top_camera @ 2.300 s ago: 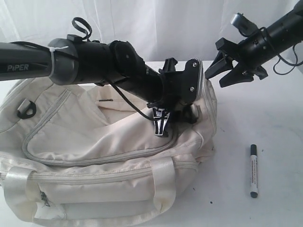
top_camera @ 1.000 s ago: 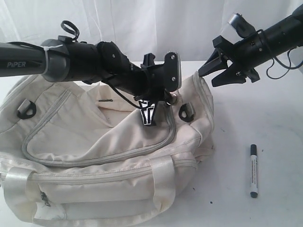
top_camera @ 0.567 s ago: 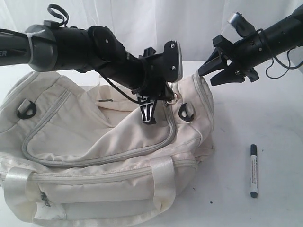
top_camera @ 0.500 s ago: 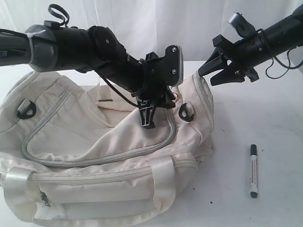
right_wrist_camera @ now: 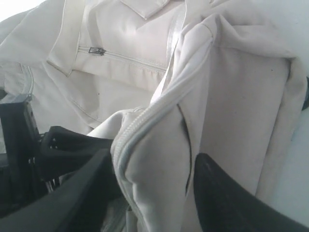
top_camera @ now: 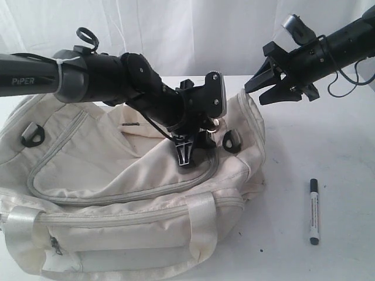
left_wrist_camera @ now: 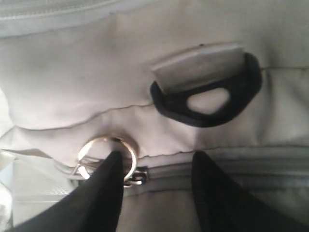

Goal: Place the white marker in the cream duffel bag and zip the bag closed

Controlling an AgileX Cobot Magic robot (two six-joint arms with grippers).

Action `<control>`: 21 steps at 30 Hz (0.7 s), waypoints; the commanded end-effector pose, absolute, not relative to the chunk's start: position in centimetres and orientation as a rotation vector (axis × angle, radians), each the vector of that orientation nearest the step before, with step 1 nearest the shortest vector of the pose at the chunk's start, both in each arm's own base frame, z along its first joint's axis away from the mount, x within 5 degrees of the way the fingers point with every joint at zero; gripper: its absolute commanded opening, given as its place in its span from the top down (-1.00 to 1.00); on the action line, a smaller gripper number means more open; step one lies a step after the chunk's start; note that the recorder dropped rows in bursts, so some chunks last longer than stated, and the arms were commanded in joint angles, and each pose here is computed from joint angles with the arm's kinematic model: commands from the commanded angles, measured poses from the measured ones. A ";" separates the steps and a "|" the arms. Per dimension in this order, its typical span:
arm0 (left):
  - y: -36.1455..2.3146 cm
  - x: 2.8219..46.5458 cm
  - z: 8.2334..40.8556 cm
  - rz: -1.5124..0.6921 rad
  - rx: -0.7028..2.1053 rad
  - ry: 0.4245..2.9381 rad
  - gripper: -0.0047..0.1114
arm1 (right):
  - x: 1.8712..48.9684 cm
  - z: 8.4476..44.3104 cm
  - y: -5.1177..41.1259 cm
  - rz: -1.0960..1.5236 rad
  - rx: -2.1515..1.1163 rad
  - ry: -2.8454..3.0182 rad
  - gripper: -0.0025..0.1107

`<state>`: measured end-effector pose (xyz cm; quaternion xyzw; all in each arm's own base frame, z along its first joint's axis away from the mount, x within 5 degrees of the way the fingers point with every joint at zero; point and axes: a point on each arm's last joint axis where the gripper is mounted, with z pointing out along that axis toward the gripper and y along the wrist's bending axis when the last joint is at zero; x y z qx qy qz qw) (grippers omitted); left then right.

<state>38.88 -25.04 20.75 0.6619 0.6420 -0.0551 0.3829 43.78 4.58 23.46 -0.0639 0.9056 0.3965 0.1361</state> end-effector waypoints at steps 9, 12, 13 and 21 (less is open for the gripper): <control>-25.0 40.3 18.9 -0.062 1.597 1.665 0.13 | 43.6 23.8 4.6 1.157 -0.200 2.609 0.10; -24.9 40.9 18.8 -0.006 1.542 1.662 0.45 | 43.6 23.8 4.6 1.157 -0.200 2.609 0.10; -24.9 41.1 18.9 0.018 1.521 1.657 0.59 | 43.6 23.8 4.6 1.157 -0.200 2.609 0.10; -24.9 41.9 19.9 0.080 1.456 1.623 0.92 | 43.6 23.8 4.6 1.153 -0.218 2.603 0.10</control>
